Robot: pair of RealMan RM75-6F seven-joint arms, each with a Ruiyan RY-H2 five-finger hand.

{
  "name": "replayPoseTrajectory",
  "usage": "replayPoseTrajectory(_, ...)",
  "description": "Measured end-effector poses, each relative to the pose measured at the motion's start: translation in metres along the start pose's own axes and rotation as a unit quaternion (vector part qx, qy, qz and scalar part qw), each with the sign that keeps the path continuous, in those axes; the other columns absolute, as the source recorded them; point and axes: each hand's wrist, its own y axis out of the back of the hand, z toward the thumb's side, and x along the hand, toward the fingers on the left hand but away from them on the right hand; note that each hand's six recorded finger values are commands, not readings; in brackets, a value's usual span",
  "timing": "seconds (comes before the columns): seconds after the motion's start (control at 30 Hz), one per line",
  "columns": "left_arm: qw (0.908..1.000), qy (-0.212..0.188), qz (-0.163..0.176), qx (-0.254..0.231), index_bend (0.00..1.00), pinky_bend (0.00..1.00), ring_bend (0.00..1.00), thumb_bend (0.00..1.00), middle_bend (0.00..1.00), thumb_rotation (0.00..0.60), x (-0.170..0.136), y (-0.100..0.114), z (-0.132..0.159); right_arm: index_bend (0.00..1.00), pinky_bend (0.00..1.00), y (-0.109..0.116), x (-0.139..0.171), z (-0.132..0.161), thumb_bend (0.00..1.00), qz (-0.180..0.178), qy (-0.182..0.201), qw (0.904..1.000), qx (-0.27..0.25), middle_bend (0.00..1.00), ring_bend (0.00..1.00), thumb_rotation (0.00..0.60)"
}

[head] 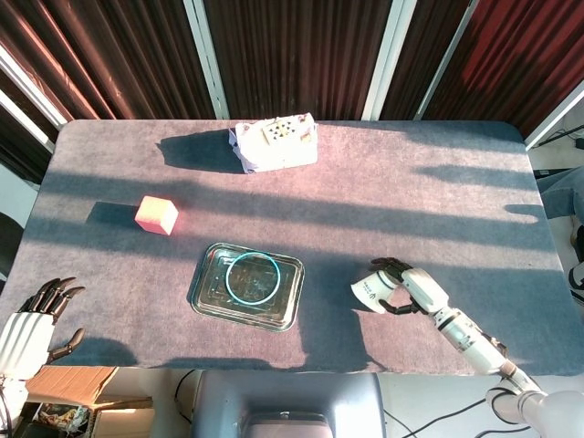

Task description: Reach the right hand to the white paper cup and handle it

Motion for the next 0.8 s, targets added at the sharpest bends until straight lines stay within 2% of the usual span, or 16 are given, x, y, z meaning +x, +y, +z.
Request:
replayPoseTrajectory(0.17, 1.0000, -0.001, 0.000, 0.001, 0.24, 0.29, 0.10, 0.30, 0.12, 0.600, 0.000, 0.000, 0.000, 0.21, 0.18, 0.008, 0.005, 0.003, 0.35, -0.003, 0.002, 0.9987, 0.051, 0.15, 0.04, 0.600)
replayPoseTrajectory(0.37, 1.0000, -0.002, -0.002, 0.003, 0.24, 0.29, 0.10, 0.30, 0.12, 0.600, 0.000, -0.002, 0.002, 0.21, 0.18, 0.020, 0.008, 0.017, 0.30, -0.006, 0.005, 0.9944, 0.105, 0.15, 0.04, 0.600)
replayPoseTrajectory(0.5, 1.0000, -0.003, -0.004, 0.005, 0.24, 0.29, 0.10, 0.30, 0.12, 0.600, 0.001, -0.002, 0.002, 0.21, 0.18, 0.025, 0.002, 0.026, 0.27, 0.006, 0.003, 0.9889, 0.149, 0.15, 0.04, 0.600)
replayPoseTrajectory(0.67, 1.0000, -0.001, -0.002, 0.002, 0.24, 0.29, 0.10, 0.30, 0.12, 0.600, 0.000, -0.001, 0.001, 0.25, 0.18, 0.025, -0.013, 0.037, 0.27, 0.028, 0.005, 0.9782, 0.206, 0.15, 0.06, 0.600)
replayPoseTrajectory(0.8, 1.0000, 0.000, 0.001, 0.000, 0.24, 0.29, 0.10, 0.30, 0.12, 0.600, 0.000, 0.000, 0.000, 0.33, 0.25, 0.020, -0.024, 0.045, 0.27, 0.055, 0.005, 0.9687, 0.242, 0.21, 0.15, 0.600)
